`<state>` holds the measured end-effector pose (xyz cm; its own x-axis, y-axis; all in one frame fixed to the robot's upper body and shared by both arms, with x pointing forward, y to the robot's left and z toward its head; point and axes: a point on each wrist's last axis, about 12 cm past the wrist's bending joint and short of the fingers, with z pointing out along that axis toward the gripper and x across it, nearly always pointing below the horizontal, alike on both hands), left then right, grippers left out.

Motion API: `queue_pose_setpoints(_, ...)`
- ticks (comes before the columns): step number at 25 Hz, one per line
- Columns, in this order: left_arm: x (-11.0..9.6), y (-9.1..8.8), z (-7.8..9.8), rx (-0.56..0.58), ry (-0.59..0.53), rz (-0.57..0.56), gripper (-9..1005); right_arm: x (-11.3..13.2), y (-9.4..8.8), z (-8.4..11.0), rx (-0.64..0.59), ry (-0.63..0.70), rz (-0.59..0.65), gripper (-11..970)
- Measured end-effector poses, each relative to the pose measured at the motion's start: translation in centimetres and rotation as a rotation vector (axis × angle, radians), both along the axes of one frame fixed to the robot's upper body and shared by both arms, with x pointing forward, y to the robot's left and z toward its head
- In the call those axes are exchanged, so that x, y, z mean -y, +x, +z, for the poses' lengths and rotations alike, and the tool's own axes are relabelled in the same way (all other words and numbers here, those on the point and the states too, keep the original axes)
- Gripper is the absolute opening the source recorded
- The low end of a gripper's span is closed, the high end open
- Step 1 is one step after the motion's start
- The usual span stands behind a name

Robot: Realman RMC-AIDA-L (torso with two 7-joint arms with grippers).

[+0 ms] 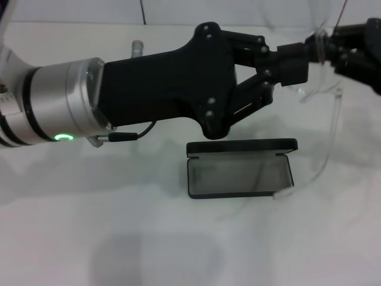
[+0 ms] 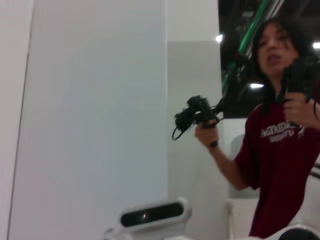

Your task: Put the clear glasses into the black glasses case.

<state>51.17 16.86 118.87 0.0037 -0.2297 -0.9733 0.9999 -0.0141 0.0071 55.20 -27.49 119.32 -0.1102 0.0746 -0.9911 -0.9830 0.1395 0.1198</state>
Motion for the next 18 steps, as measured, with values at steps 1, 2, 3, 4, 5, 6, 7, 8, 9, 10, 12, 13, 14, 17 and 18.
queue_pose_setpoints(1, -0.1, -0.1, 0.1, 0.002, -0.007, -0.004, 78, 0.0, 0.0, 0.0, 0.0, 0.0, 0.0, 113)
queue_pose_setpoints(2, -0.1, -0.1, 0.1, 0.003, -0.013, -0.007, 78, 0.4, -0.1, -0.1, 0.003, 0.028, -0.02, 113)
queue_pose_setpoints(3, -0.2, -0.2, 0.2, 0.003, -0.021, -0.01, 78, 1.1, -0.4, -0.1, 0.009, 0.074, -0.044, 113)
queue_pose_setpoints(4, -0.4, -0.3, 0.2, 0.002, -0.029, -0.011, 78, 1.5, -0.6, -0.1, 0.013, 0.095, -0.054, 113)
queue_pose_setpoints(5, -0.5, -0.3, 0.1, 0.0, -0.036, -0.011, 78, 2.0, -0.8, 0.0, 0.018, 0.121, -0.065, 113)
queue_pose_setpoints(6, -0.6, -0.4, 0.1, -0.003, -0.041, -0.007, 77, 2.6, -1.1, 0.0, 0.025, 0.148, -0.077, 113)
queue_pose_setpoints(7, -0.7, -0.4, 0.1, -0.004, -0.046, -0.004, 77, 3.2, -1.4, 0.2, 0.033, 0.181, -0.081, 113)
queue_pose_setpoints(8, -0.8, -0.4, 0.0, -0.005, -0.049, -0.001, 77, 3.8, -1.7, 0.3, 0.042, 0.218, -0.087, 113)
queue_pose_setpoints(9, -0.8, -0.4, 0.0, -0.006, -0.049, 0.001, 77, 4.2, -1.9, 0.3, 0.047, 0.247, -0.091, 113)
queue_pose_setpoints(10, -0.9, -0.5, -0.1, -0.005, -0.048, 0.001, 77, 4.6, -2.2, 0.4, 0.057, 0.29, -0.096, 113)
queue_pose_setpoints(12, -0.7, -0.6, -0.3, -0.004, -0.042, -0.006, 76, 5.2, -2.7, 0.6, 0.085, 0.372, -0.104, 113)
queue_pose_setpoints(13, -0.6, -0.6, -0.4, -0.003, -0.039, -0.011, 76, 5.4, -2.9, 0.6, 0.101, 0.404, -0.108, 113)
queue_pose_setpoints(14, -0.5, -0.7, -0.4, -0.002, -0.037, -0.02, 76, 5.7, -3.1, 0.7, 0.126, 0.438, -0.116, 113)
queue_pose_setpoints(17, 0.7, -0.8, -0.9, -0.012, -0.023, -0.088, 75, 5.9, -3.3, 0.8, 0.192, 0.495, -0.147, 113)
queue_pose_setpoints(18, 0.7, -0.8, -0.9, -0.012, -0.023, -0.088, 75, 5.9, -3.3, 0.8, 0.206, 0.508, -0.156, 113)
